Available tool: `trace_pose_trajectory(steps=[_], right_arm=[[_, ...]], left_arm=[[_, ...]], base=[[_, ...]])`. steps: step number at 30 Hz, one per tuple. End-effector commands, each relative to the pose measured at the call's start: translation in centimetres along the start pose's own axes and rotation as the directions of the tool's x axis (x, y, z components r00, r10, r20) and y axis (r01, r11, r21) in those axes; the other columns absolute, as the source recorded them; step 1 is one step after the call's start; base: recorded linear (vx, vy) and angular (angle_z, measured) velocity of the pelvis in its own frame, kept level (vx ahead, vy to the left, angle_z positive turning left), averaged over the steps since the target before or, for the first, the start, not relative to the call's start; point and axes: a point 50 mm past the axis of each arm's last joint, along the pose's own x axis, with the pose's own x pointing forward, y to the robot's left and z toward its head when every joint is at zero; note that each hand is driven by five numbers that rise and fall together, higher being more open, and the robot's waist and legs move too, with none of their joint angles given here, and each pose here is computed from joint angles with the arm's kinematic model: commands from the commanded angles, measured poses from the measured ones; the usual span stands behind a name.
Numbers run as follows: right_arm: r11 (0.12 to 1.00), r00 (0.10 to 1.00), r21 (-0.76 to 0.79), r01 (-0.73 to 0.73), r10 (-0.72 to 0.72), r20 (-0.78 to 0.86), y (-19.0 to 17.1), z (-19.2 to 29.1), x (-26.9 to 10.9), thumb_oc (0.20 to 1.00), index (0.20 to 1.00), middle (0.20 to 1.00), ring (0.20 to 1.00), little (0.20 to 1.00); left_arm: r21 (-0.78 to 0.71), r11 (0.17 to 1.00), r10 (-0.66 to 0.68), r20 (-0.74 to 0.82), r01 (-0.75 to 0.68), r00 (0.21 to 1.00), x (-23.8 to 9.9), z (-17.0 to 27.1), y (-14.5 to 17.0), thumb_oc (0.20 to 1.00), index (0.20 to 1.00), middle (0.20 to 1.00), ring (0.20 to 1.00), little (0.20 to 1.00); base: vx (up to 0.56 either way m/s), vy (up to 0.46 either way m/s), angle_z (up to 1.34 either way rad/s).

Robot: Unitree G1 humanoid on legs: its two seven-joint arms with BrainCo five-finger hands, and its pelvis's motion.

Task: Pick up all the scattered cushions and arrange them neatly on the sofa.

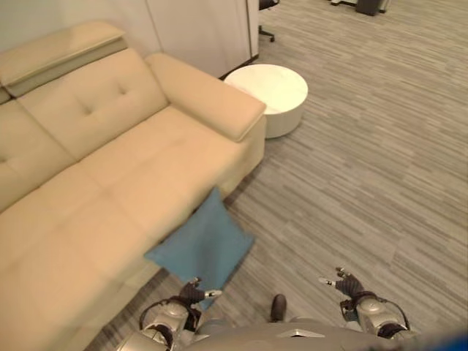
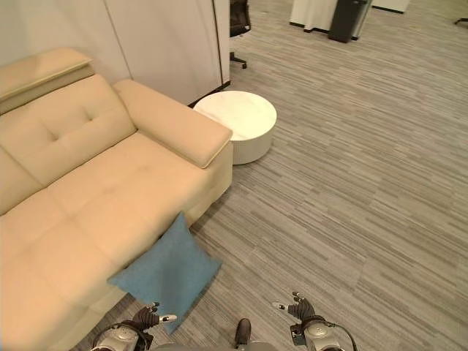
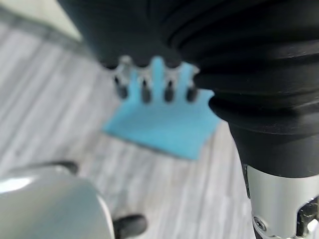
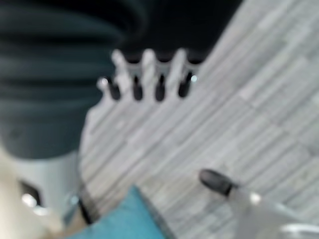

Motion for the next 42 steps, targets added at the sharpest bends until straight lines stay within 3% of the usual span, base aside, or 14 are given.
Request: trace_pose_trajectory(steps=[1, 4, 12, 24, 34, 38, 42], right_arm=[[0.999, 0.999, -0.008, 0.04, -0.04, 0.029, -1.1, 0.4, 0.0, 1.0, 1.0, 1.0, 1.0, 1.0], [0.999, 0.997, -0.044, 0.024, -0.021, 0.073, -0.6, 1.4, 0.1, 1.0, 1.0, 1.0, 1.0, 1.0], [0.996, 0.994, -0.085, -0.028, 0.037, 0.102, 0.9, 2.3, 0.3, 1.0, 1.0, 1.0, 1.0, 1.0], [0.996, 0.987, -0.076, -0.05, 0.061, 0.152, 1.2, 3.8, 0.4, 1.0, 1.0, 1.0, 1.0, 1.0], [0.996, 0.978, -0.071, -0.045, 0.058, 0.198, 0.8, 4.2, 0.1, 1.0, 1.0, 1.0, 1.0, 1.0], [0.999, 0.969, -0.045, -0.028, 0.038, 0.246, 0.4, 5.1, 0.0, 1.0, 1.0, 1.0, 1.0, 1.0], [1.0, 0.957, -0.023, 0.002, 0.005, 0.288, -0.4, 6.2, 0.0, 1.0, 1.0, 1.0, 1.0, 1.0]], left_arm=[[0.04, 0.999, -0.014, 0.017, 0.013, 1.0, 0.1, 0.5, -0.2, 1.0, 1.0, 1.0, 1.0, 1.0], [0.026, 1.0, 0.001, 0.025, -0.002, 1.0, 0.2, 0.9, 0.3, 1.0, 1.0, 1.0, 1.0, 1.0], [-0.017, 1.0, 0.013, -0.049, -0.014, 0.999, -0.4, -1.8, 0.6, 1.0, 1.0, 1.0, 1.0, 1.0], [0.017, 1.0, 0.015, -0.007, -0.015, 1.0, -0.1, -0.6, 1.2, 1.0, 1.0, 1.0, 1.0, 1.0], [-0.071, 0.996, 0.061, -0.001, -0.061, 0.998, -0.2, -0.6, 1.9, 1.0, 1.0, 1.0, 1.0, 1.0], [-0.109, 0.991, 0.085, 0.053, -0.078, 0.995, 0.1, 1.0, 2.0, 1.0, 1.0, 1.0, 1.0, 1.0], [-0.158, 0.985, 0.109, 0.214, -0.075, 0.971, 0.3, 5.8, 2.3, 1.0, 1.0, 1.0, 1.0, 1.0]], base=[[0.0, -0.072, 2.03], [0.05, -0.025, 1.7], [0.12, 0.119, 0.12], [0.11, 0.063, 0.43], [0.05, -0.101, 0.82], [-0.06, -0.138, 0.6], [-0.11, -0.108, 0.73]])
